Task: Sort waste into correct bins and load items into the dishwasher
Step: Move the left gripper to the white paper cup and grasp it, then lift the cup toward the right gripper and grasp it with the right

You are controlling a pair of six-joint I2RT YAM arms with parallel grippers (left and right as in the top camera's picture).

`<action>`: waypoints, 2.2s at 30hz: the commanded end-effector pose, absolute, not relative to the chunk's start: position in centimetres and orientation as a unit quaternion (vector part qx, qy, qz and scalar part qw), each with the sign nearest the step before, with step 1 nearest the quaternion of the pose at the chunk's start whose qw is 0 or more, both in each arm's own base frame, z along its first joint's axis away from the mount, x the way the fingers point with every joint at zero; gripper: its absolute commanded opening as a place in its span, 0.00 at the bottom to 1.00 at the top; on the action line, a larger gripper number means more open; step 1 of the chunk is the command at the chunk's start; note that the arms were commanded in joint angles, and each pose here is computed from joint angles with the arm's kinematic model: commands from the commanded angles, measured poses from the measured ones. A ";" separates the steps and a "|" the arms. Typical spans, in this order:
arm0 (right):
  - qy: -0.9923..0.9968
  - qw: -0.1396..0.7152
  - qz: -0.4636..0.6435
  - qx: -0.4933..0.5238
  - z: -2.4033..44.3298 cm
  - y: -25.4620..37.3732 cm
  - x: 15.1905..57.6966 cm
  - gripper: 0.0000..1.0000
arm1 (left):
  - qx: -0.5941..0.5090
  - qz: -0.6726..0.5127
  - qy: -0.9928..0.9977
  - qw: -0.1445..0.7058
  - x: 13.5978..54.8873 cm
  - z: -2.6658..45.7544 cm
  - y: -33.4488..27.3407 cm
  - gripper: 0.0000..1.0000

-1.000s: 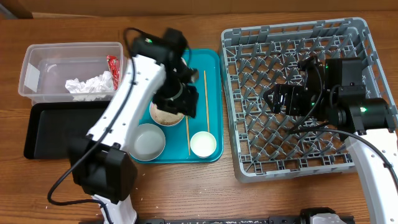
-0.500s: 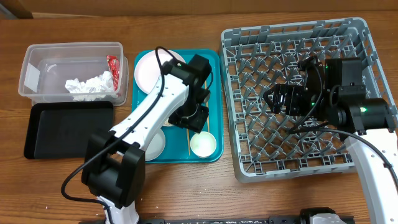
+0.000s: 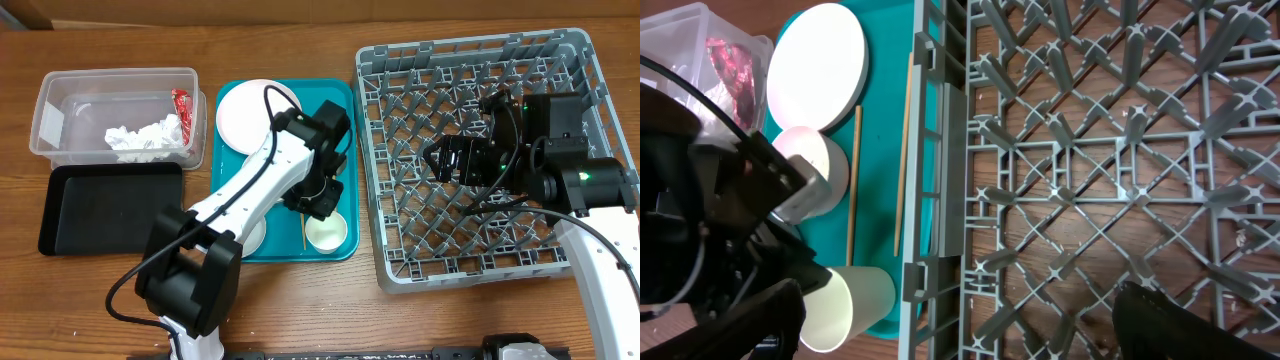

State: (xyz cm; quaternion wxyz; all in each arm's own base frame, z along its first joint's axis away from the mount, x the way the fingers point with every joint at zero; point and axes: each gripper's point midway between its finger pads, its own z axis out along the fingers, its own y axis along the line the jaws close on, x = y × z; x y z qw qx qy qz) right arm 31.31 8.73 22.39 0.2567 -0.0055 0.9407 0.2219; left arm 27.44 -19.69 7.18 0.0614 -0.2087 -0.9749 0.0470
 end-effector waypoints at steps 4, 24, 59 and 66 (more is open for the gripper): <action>0.935 0.274 0.225 -0.007 23.6 8.7 31.8 1.00 | -0.208 0.043 -0.975 0.072 26.5 5.7 -19.5 0.22; 0.876 0.263 0.393 -0.093 26.4 15.2 31.6 1.00 | -0.206 0.517 -0.831 0.009 31.1 20.1 -25.2 0.04; 0.727 0.270 0.579 -0.251 31.3 24.6 32.6 0.84 | -0.138 0.709 -0.690 -0.056 34.4 28.3 -21.4 0.04; 0.716 0.281 0.580 -0.269 31.8 25.3 32.4 0.74 | -0.136 0.709 -0.690 -0.054 34.4 28.3 -21.4 0.04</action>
